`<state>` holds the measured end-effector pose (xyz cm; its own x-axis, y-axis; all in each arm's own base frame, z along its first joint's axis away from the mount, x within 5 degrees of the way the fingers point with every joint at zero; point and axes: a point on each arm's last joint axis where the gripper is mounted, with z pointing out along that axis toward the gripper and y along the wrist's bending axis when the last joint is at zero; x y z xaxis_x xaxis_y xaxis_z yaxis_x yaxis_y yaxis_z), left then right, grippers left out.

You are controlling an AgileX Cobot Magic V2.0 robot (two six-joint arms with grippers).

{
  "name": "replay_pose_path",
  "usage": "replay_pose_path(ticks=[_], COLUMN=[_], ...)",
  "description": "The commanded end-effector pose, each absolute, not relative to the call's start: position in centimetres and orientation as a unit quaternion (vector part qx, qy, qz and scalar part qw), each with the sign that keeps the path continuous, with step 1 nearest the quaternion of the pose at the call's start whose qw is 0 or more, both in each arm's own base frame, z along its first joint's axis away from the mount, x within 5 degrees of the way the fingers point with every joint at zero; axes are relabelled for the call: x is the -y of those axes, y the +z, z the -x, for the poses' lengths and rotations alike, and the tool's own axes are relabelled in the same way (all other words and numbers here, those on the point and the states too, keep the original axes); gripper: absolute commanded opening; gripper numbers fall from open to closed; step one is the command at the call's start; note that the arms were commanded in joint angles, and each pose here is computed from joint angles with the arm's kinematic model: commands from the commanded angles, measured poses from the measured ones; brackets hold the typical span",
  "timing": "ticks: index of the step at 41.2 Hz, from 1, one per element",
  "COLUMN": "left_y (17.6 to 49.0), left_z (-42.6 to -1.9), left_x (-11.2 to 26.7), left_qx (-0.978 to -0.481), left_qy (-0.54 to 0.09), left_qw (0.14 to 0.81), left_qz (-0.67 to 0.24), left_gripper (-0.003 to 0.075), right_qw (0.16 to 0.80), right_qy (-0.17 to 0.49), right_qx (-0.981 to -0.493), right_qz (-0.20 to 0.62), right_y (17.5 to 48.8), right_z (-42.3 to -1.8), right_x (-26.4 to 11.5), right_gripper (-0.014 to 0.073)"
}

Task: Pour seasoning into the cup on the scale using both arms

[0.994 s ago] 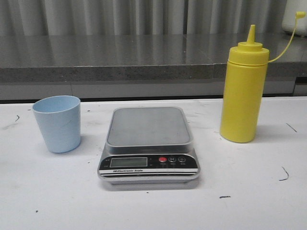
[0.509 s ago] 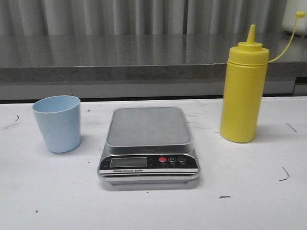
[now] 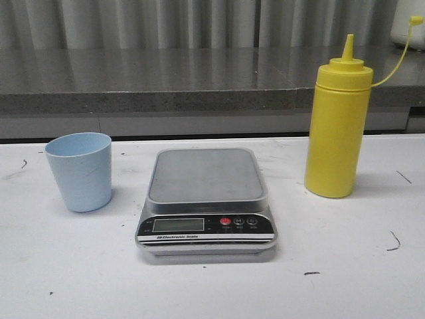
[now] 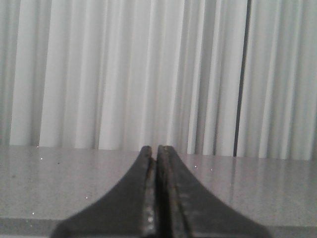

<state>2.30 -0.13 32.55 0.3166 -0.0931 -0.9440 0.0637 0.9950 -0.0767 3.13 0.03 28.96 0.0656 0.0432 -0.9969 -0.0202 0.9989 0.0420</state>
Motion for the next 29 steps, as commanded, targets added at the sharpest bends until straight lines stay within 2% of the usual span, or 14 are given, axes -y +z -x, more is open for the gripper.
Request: replay_pose_path(ticks=[1,7,11,21,29], left_y=[36.6,39.4,39.7,37.3,35.9], left_z=[-1.8,-2.9,-4.3,-7.3,-8.6], left_x=[0.1,0.3,0.4,0.5,0.6], left_qx=[-0.579,-0.641,-0.685,-0.781,-0.803], left_qy=[-0.055,-0.054,-0.053,-0.05,-0.049], left_qw=[0.813,0.766,0.726,0.623,0.593], left_qz=[0.016,0.013,0.012,0.012,0.013], left_gripper=[-0.002,-0.002,-0.002,-0.002,-0.002], right_qw=[0.746,0.717,0.689,0.586,0.512], right_qy=[0.018,0.0,-0.022,-0.024,-0.024], right_qx=[-0.666,-0.697,-0.725,-0.81,-0.859], right_qz=[-0.008,0.0,0.01,0.011,0.011], right_y=[32.9,35.6,36.3,34.3,32.8], right_z=[-2.8,-3.7,-5.1,-8.5,-10.1], right_x=[0.0,0.1,0.2,0.2,0.2], right_gripper=[-0.0122,-0.0122,-0.0122,-0.0122,-0.0122])
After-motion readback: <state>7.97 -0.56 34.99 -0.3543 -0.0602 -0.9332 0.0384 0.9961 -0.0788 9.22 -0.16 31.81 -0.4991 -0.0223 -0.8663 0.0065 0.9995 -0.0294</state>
